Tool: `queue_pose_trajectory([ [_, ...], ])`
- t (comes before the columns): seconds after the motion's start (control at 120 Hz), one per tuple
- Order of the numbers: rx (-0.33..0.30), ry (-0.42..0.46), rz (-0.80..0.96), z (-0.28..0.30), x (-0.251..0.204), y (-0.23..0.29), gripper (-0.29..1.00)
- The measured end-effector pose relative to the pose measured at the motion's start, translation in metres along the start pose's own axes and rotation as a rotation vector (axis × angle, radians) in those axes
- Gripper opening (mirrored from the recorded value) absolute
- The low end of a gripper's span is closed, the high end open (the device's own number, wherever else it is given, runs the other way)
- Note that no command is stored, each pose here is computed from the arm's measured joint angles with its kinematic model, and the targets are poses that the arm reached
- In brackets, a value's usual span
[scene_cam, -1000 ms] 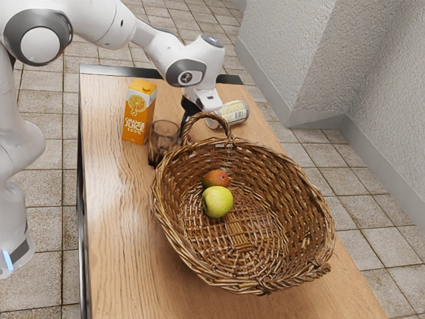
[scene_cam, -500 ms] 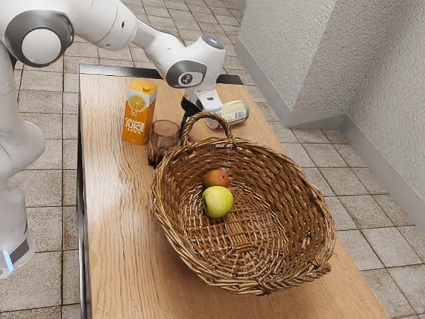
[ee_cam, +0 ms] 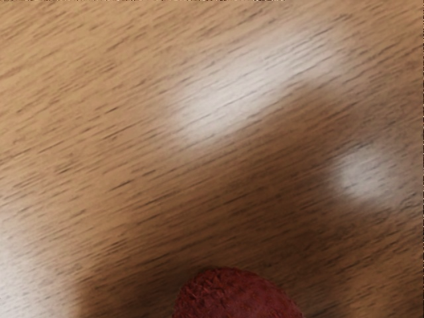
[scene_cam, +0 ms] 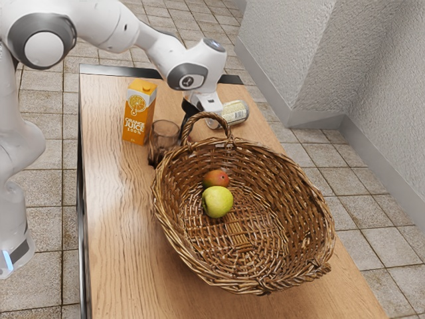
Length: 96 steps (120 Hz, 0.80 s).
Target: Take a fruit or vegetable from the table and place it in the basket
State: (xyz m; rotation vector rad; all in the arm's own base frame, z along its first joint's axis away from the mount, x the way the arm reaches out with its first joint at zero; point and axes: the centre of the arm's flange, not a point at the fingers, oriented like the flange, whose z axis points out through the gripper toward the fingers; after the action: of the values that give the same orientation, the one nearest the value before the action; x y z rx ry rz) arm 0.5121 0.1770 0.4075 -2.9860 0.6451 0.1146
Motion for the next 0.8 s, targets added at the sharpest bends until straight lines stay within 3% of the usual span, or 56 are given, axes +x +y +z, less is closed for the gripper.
queue_pose_trajectory([
  [0.233,0.006,0.004,0.004,-0.002,0.002,0.000,0.23],
  [0.592,0.027,0.049,0.006,-0.021,0.004,-0.007,0.11],
  [0.8,0.033,0.096,0.014,-0.051,0.006,-0.012,0.13],
])
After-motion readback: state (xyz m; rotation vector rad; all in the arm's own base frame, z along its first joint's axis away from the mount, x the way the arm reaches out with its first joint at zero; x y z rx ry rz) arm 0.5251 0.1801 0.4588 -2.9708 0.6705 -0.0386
